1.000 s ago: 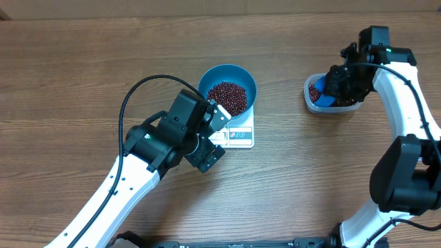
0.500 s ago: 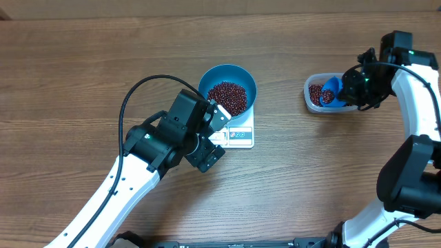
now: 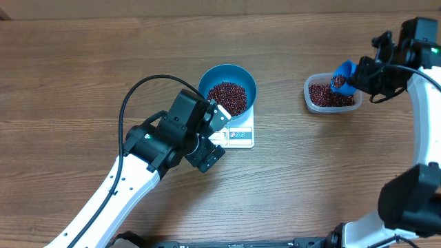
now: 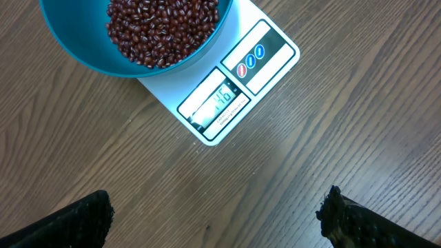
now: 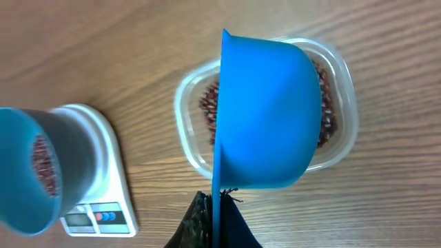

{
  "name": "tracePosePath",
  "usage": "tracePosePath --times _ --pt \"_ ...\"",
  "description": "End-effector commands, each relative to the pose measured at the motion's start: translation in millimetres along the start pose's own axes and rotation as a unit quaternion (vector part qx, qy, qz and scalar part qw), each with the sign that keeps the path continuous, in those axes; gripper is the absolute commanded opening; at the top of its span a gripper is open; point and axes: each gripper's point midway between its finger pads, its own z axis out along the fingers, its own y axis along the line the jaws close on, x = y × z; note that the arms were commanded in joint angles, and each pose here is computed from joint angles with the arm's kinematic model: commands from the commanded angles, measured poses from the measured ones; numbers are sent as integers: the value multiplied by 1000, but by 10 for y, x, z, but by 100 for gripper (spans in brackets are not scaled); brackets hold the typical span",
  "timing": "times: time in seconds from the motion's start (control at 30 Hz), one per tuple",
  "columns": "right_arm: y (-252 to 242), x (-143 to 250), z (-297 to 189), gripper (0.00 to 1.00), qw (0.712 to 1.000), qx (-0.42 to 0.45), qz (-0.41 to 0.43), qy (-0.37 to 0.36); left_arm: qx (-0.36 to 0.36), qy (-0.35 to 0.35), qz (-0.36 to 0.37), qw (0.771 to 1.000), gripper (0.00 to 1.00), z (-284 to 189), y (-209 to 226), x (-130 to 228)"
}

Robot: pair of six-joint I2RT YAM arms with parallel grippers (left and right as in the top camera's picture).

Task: Scoop item into bowl and weigh 150g on scale

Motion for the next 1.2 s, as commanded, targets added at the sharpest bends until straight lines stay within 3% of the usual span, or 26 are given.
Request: tracePosePath --times 0.0,0.33,1.17 --pt "207 -109 -326 4 998 -29 -24 -45 6 -2 5 1000 99 5 -12 9" --pt "607 -28 -421 4 991 -118 -43 -40 6 -2 5 1000 100 5 -12 9" --pt "1991 491 -126 4 958 -154 -243 -14 6 -2 5 1000 99 5 -12 9"
